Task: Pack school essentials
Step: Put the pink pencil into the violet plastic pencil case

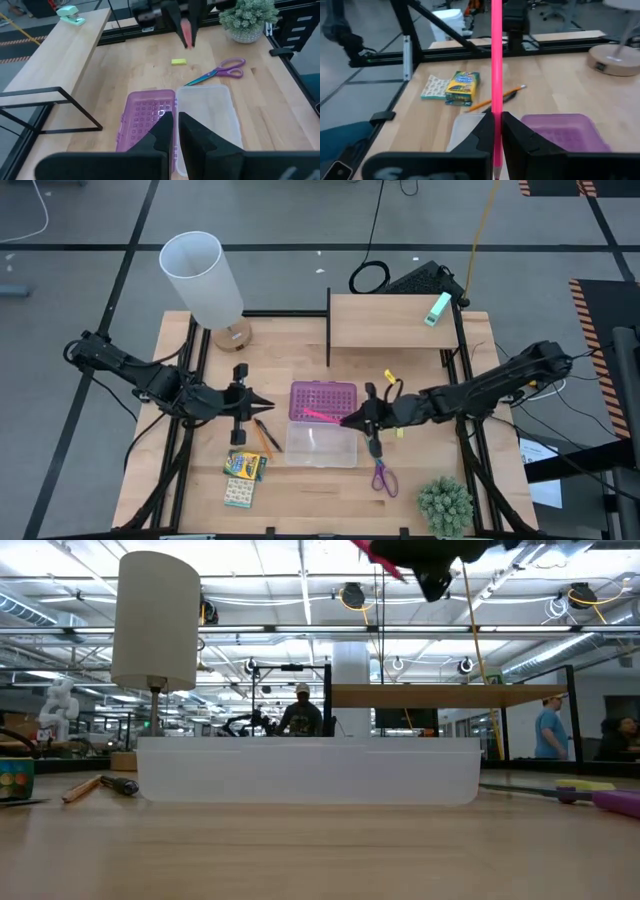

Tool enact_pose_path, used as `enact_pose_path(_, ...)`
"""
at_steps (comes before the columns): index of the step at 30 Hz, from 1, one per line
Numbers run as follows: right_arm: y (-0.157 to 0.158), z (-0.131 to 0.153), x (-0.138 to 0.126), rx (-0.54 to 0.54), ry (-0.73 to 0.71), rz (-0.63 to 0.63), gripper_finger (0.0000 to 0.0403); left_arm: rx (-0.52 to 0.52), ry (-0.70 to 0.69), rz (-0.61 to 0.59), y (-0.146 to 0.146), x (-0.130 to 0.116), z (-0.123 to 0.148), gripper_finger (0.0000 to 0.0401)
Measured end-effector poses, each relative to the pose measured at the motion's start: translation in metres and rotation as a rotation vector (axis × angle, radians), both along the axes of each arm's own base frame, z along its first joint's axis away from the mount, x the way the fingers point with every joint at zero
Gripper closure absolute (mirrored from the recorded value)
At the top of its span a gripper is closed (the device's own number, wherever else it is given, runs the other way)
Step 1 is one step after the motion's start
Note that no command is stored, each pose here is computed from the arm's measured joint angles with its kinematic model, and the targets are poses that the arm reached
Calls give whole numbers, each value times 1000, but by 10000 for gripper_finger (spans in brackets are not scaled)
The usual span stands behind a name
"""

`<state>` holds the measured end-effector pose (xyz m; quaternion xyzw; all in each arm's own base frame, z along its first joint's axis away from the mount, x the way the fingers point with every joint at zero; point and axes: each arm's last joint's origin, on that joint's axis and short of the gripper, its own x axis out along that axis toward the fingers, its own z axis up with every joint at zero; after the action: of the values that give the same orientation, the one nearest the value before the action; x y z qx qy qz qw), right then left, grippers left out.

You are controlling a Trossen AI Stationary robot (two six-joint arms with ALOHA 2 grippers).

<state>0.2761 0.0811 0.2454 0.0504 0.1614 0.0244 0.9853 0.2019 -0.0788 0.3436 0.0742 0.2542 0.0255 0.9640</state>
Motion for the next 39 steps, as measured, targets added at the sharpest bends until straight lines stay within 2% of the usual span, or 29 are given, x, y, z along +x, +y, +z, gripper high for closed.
enact_pose_path(5,1,-18,16,17,20,50,390,5,-2,8,0,0,0,368)
enact_pose_path(15,8,-55,38,62,149,24,390,5,-4,13,1,0,0,368)
enact_pose_path(22,8,-81,44,89,236,-6,390,5,-4,13,1,0,0,368)
enact_pose_path(27,8,-94,45,102,301,35,390,5,-4,13,1,0,0,368)
enact_pose_path(33,2,-103,46,165,364,42,389,9,-3,11,1,0,0,368)
enact_pose_path(39,1,-105,45,143,389,42,389,13,-3,9,1,0,0,368)
